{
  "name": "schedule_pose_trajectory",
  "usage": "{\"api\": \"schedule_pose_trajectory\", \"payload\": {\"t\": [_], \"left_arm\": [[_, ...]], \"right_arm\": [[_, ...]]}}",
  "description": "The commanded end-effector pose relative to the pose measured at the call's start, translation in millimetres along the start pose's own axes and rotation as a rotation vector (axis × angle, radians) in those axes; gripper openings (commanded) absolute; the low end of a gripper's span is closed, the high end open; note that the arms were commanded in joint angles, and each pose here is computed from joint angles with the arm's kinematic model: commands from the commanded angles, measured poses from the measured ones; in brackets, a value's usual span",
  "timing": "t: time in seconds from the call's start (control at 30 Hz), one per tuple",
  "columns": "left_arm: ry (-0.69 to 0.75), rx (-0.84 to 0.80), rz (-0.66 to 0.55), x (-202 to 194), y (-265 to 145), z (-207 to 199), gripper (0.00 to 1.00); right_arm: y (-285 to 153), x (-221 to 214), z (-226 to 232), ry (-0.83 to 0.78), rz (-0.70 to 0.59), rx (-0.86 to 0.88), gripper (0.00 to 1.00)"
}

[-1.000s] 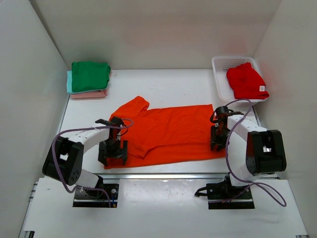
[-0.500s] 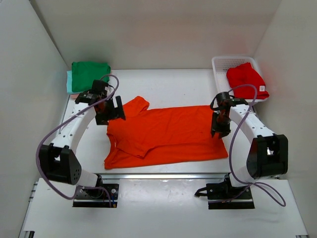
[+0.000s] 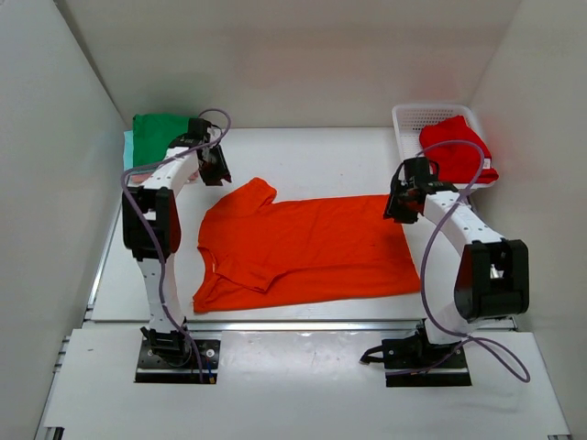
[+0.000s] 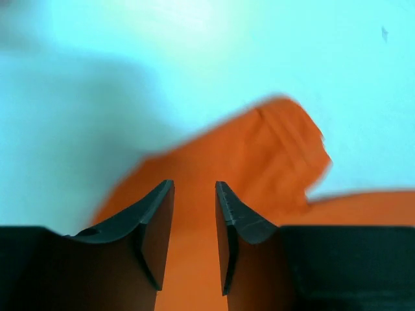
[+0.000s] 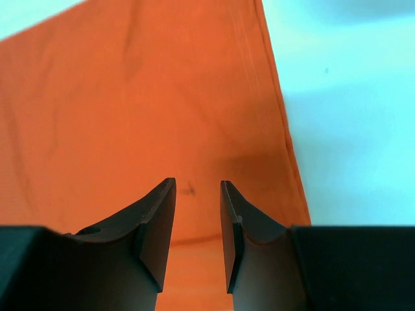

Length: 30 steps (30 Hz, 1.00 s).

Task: Fold and stack the t-shirts
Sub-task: Grap the side of the flattened tshirt furthest away from the robot with both arms

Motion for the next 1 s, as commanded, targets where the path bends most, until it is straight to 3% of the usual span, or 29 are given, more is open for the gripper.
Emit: {"api": "schedule_pose_trajectory", "payload": {"t": [0.0, 0.27, 0.47, 0.7, 0.87, 0.97], "left_arm": [[0.060, 0.066, -0.120, 42.2, -7.3, 2.8, 0.45], [0.096, 0.118, -0.041, 17.7, 23.2, 19.5, 0.47], [0.124, 0.107, -0.014, 4.5, 35.1, 25.1, 0.55], [0.137, 0.077, 0.030, -12.0, 40.5, 17.5, 0.54], [0.142, 0.044, 0.043, -16.8, 47.7, 10.3, 0.40], [0.144, 0.031, 0.061, -23.8, 50.7, 6.9, 0.45]], "right_arm": [[7.3, 45.0, 10.8, 0.023, -0.133, 0.015, 0.31], [24.2, 53.6, 2.5, 0.036, -0.137, -0.033, 0.31], [40.1, 68.2, 0.6, 0.027, -0.154, -0.086, 0.31], [52.0, 79.9, -11.3, 0.083, -0.164, -0.127, 0.31], [61.0, 81.5, -16.7, 0.091, -0.161, -0.169, 0.33], [63.5, 83.2, -17.4, 0.103, -0.170, -0.191, 0.32]]}}
Point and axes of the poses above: each gripper's point midway between its finger pads, its own y axis out along the fingers, its own z axis along the line the jaws close on, x = y × z, the point moved 1 cm from there along -y, back along the fingers, and after that the axes turned 1 degree about y, right-handed, at the moved point
